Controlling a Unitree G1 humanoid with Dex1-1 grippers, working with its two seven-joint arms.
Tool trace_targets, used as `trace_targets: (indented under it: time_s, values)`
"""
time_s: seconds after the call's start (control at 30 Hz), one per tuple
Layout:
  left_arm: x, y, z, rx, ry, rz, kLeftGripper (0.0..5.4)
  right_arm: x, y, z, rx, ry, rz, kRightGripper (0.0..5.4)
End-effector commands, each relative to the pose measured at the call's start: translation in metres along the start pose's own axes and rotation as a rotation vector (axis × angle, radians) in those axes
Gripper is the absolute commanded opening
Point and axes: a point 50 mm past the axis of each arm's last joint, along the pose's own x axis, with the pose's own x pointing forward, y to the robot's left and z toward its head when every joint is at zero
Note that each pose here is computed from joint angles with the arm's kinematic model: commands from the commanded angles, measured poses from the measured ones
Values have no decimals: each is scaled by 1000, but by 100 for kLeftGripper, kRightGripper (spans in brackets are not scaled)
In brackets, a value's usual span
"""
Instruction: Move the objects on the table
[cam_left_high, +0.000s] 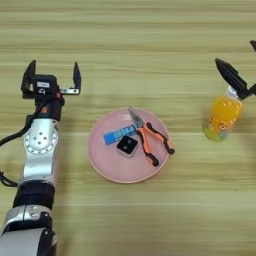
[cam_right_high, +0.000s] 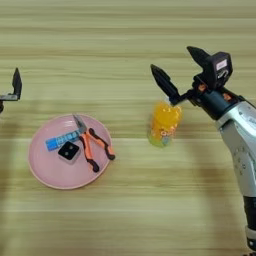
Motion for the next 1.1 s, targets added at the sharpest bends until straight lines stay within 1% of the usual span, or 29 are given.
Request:
trace_targets:
  time_s: [0.03, 0.13, 0.23, 0.33, 0.57, 0.8, 0.83, 1.1]
  values:
    - [3, 2, 2, 1, -14, -2, 540, -6, 1, -6, 7, 88, 33, 539]
    - [4, 3, 2, -2, -13, 0, 540, -8, 3, -19, 55, 150, 48, 539]
    - [4, 3, 3, -2, -16, 0, 540, -10, 0, -29, 77, 186, 47, 539]
    - [5, 4, 4, -1, -18, 2, 540, -12, 1, -36, 95, 203, 63, 539]
    - [6, 5, 4, -6, -18, 5, 540, -15, 0, -54, 96, 251, 74, 539]
    - [6, 6, 4, -7, -20, 7, 540, -17, 0, -66, 92, 294, 80, 539]
    - [6, 6, 4, -8, -20, 8, 540, -17, 0, -67, 90, 298, 80, 519]
    - [6, 7, 5, -9, -22, 9, 540, -17, 4, -74, 89, 318, 104, 431]
